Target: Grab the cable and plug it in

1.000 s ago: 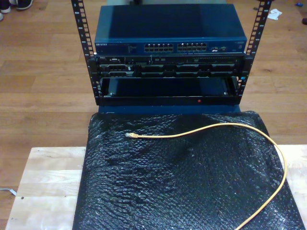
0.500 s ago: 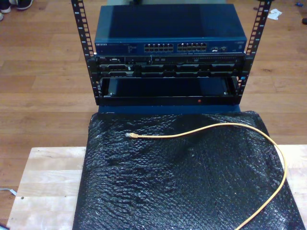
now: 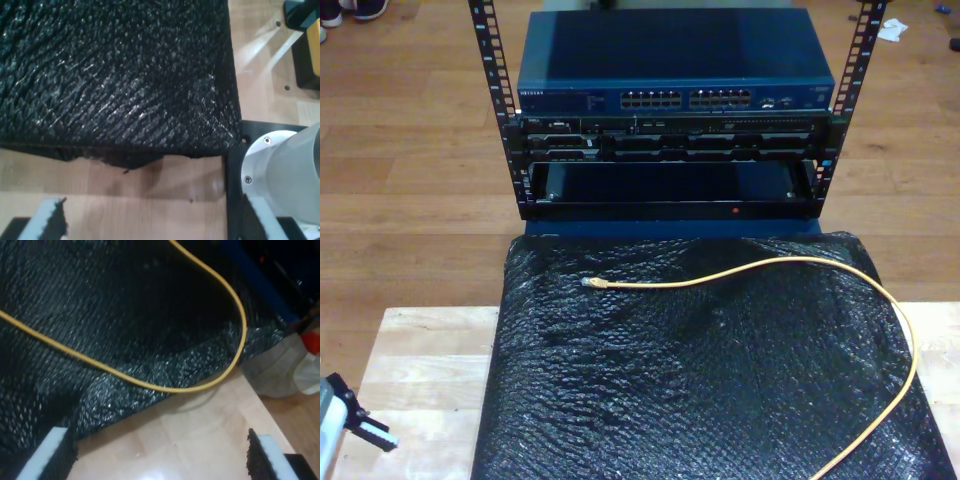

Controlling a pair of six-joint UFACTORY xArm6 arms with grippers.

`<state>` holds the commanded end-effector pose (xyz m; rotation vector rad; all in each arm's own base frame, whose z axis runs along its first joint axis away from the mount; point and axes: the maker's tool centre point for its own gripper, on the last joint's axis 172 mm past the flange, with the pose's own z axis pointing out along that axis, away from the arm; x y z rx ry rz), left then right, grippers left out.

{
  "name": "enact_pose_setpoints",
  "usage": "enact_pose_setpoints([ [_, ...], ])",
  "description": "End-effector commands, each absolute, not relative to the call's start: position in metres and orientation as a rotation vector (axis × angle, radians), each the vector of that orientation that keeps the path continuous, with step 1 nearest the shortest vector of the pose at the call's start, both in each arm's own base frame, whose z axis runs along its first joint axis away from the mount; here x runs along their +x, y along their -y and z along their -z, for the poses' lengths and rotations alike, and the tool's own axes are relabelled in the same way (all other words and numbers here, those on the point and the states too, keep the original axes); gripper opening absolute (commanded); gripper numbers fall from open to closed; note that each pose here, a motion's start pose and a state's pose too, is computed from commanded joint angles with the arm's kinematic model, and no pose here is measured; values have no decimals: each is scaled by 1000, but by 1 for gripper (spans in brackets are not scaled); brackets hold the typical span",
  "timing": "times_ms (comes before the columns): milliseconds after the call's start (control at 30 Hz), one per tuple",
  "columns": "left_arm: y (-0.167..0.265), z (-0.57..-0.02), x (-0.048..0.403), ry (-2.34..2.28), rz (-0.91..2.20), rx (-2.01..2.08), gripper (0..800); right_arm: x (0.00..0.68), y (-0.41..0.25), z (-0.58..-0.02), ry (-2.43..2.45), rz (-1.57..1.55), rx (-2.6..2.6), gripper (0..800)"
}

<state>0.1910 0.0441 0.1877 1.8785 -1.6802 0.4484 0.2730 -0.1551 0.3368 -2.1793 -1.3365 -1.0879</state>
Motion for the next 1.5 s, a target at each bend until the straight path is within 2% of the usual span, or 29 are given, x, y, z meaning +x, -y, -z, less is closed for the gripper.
enact_pose_setpoints([
  [700, -42, -183, 190, 1668, -446, 1877, 800, 313, 130, -368, 1337, 1045, -2149, 800],
  [1500, -46, -195, 207, 1698, -487, 1899, 800, 386, 20, -382, 1465, 878, -2101, 799],
])
